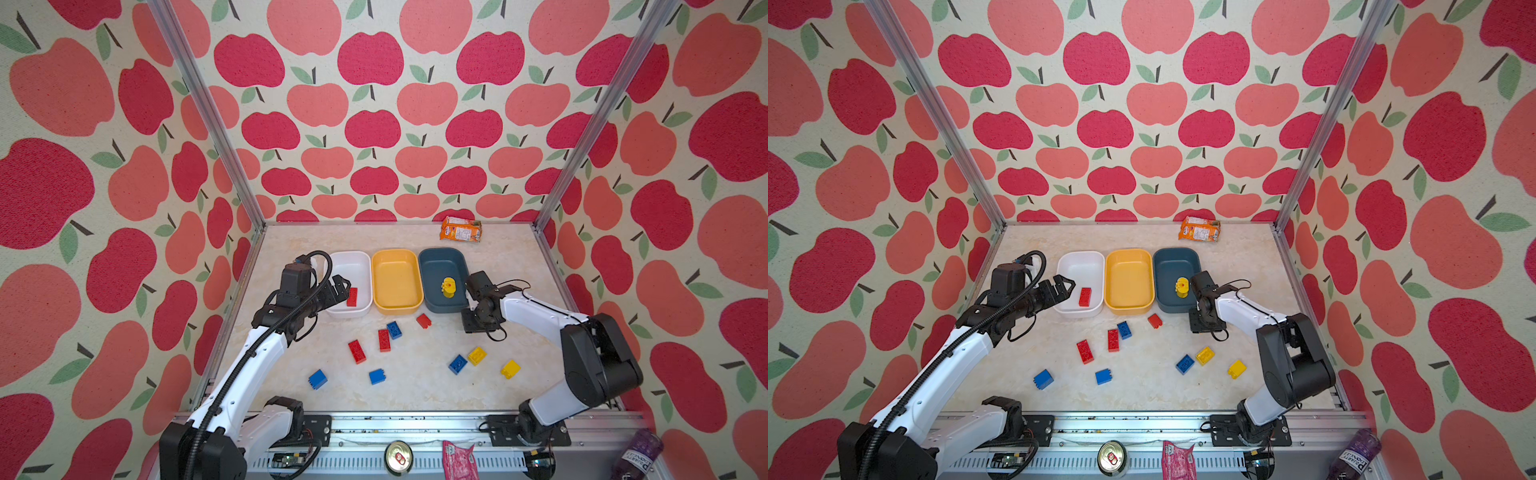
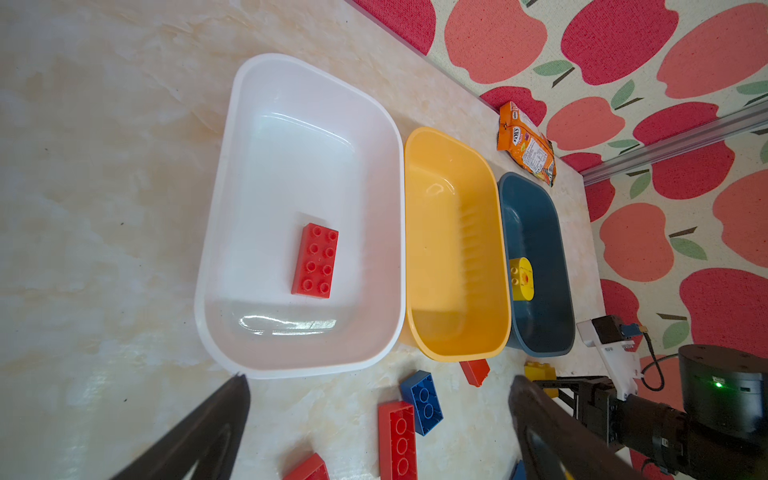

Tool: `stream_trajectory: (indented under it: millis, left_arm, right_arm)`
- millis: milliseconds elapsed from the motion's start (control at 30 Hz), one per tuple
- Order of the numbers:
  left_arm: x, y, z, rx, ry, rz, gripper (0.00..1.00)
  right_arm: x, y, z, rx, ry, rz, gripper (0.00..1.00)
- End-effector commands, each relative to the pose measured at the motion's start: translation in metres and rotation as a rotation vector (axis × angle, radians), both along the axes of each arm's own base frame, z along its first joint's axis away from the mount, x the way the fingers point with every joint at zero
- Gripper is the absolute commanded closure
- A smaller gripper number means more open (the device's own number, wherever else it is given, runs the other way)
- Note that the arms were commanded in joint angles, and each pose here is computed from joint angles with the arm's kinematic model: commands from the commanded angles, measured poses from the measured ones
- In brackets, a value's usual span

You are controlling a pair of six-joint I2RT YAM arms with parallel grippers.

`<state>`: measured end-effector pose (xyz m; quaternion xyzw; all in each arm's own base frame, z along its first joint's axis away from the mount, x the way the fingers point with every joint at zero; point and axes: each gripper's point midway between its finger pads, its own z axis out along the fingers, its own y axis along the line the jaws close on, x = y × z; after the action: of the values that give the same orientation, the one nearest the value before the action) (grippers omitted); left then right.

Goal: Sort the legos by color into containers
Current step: 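Grasp the tall yellow brick with the right gripper while the left withdraws, then carry the tall yellow brick into the teal tray and release it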

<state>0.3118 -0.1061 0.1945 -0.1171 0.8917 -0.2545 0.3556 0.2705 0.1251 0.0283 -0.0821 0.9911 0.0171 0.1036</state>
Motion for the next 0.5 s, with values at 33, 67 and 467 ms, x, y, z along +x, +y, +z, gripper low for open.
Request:
stream_trajectory:
  millis: [33, 67, 467]
  left_arm:
    - [0.001, 0.004, -0.001, -0.002, -0.003, 0.019, 0.01]
    - [0.001, 0.005, 0.000, -0.003, -0.004, 0.019, 0.01]
    - [0.009, 0.001, -0.003, -0.028, 0.006, -0.005, 0.01]
  right_arm:
    - [0.001, 0.002, 0.001, -0.013, -0.004, 0.005, 0.63]
    - [0.001, 0.001, 0.001, -0.016, -0.003, 0.003, 0.65]
    - [-0.021, 0.006, 0.037, 0.027, -0.028, -0.013, 0.71]
